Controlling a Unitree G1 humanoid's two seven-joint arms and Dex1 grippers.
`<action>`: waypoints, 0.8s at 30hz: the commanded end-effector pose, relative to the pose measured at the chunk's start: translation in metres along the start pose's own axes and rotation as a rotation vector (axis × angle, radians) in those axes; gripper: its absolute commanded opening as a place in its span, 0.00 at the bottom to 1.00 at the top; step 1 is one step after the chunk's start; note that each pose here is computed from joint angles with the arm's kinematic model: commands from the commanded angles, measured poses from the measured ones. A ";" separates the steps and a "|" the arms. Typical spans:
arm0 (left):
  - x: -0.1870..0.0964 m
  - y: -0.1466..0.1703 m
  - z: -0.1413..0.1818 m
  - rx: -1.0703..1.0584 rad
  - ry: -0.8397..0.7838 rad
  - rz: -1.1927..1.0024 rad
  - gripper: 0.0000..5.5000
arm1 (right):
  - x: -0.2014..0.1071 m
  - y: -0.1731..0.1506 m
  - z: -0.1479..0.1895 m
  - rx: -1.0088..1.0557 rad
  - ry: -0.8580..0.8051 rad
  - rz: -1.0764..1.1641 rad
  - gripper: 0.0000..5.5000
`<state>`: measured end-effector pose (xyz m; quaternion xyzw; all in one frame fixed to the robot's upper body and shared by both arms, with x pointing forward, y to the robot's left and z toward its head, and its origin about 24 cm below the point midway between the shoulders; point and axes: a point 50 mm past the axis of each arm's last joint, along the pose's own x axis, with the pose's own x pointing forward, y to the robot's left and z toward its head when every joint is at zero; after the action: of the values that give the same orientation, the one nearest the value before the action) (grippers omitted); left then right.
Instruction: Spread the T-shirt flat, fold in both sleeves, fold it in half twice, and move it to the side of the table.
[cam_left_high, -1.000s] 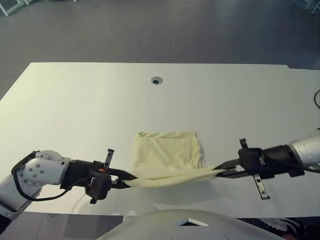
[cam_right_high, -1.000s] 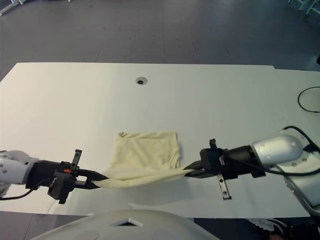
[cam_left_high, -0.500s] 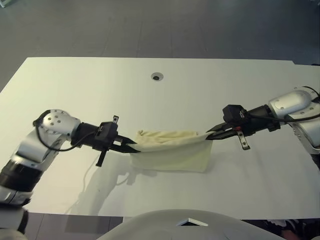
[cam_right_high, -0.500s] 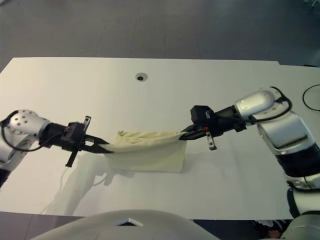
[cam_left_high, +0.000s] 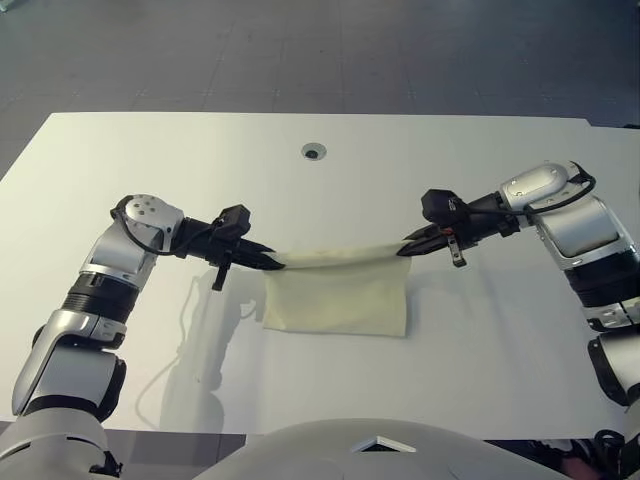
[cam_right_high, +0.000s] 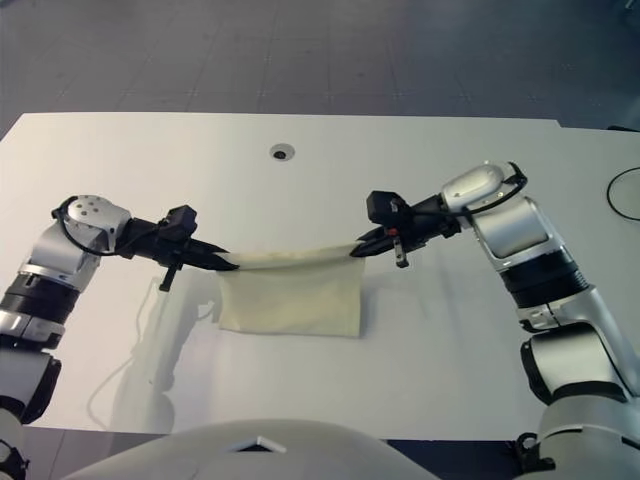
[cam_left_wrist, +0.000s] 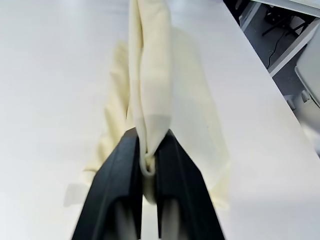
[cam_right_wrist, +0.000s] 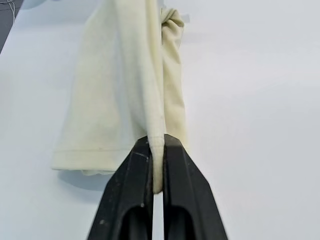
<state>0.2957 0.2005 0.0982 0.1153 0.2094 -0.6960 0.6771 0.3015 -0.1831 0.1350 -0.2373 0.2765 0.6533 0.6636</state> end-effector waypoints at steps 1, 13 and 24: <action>0.001 0.015 0.000 -0.006 0.011 0.052 0.02 | 0.002 -0.010 -0.003 0.014 0.020 -0.027 0.00; 0.010 0.044 -0.005 -0.024 0.004 0.251 0.33 | 0.016 -0.030 -0.018 0.124 -0.019 -0.113 0.22; -0.006 0.062 0.002 0.006 -0.076 0.505 0.64 | -0.005 -0.051 -0.021 0.169 -0.049 -0.327 0.51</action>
<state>0.3553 0.2033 0.0921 0.1255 0.1545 -0.5226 0.8290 0.3432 -0.2025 0.1064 -0.1975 0.3039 0.5300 0.7666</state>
